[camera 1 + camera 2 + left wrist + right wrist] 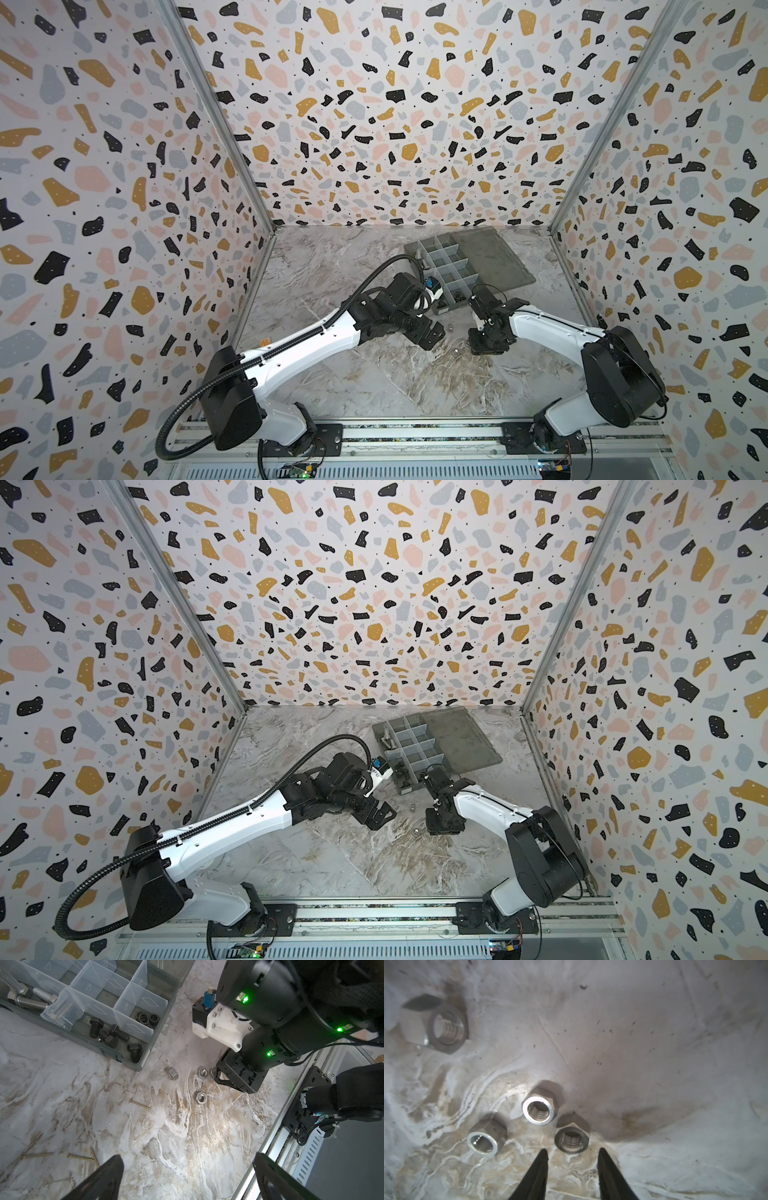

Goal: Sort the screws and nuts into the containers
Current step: 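Lower the right gripper onto a silver hex nut beside the organizer, then grasp the silver nut with the right gripper and lift it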

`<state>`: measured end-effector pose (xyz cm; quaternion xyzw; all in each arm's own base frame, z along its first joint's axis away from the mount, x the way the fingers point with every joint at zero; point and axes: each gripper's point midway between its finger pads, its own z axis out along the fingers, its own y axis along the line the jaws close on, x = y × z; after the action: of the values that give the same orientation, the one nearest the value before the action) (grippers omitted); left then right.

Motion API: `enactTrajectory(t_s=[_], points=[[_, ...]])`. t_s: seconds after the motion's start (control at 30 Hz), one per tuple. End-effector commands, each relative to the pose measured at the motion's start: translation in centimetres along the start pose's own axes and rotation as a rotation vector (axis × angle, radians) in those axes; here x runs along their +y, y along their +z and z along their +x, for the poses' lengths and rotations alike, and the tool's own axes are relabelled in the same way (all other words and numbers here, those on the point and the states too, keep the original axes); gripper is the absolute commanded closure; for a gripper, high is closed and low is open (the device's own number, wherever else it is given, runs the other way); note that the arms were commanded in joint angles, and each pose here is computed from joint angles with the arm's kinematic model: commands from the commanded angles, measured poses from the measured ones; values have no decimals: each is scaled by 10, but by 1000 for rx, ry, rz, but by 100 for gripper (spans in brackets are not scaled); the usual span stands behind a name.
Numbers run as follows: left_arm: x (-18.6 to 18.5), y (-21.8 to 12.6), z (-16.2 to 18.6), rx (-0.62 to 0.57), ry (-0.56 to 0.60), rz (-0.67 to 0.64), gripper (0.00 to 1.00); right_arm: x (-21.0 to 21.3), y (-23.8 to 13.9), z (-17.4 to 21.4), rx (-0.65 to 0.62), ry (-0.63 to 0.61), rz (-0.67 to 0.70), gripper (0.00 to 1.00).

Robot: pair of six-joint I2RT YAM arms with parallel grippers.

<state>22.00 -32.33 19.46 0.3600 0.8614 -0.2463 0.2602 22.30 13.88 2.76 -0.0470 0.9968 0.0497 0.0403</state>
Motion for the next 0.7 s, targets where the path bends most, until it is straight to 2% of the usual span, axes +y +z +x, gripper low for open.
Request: enactTrajectory(t_s=[0.0, 0.2, 0.33, 0.43, 0.67], points=[[0, -4, -4, -24, 3, -11, 1, 2, -5, -12, -28, -24, -5, 58], [2, -2, -6, -17, 3, -21, 1, 2, -1, -18, -17, -36, -4, 60], [2, 0, -6, -15, 4, -22, 1, 1, 1, -18, -6, -40, -4, 73], [3, 3, -5, -9, 4, -24, 1, 0, 1, -17, 1, -43, 1, 79], [6, 7, -11, -18, 14, -46, 1, 7, -35, -38, -63, -53, -6, 81]])
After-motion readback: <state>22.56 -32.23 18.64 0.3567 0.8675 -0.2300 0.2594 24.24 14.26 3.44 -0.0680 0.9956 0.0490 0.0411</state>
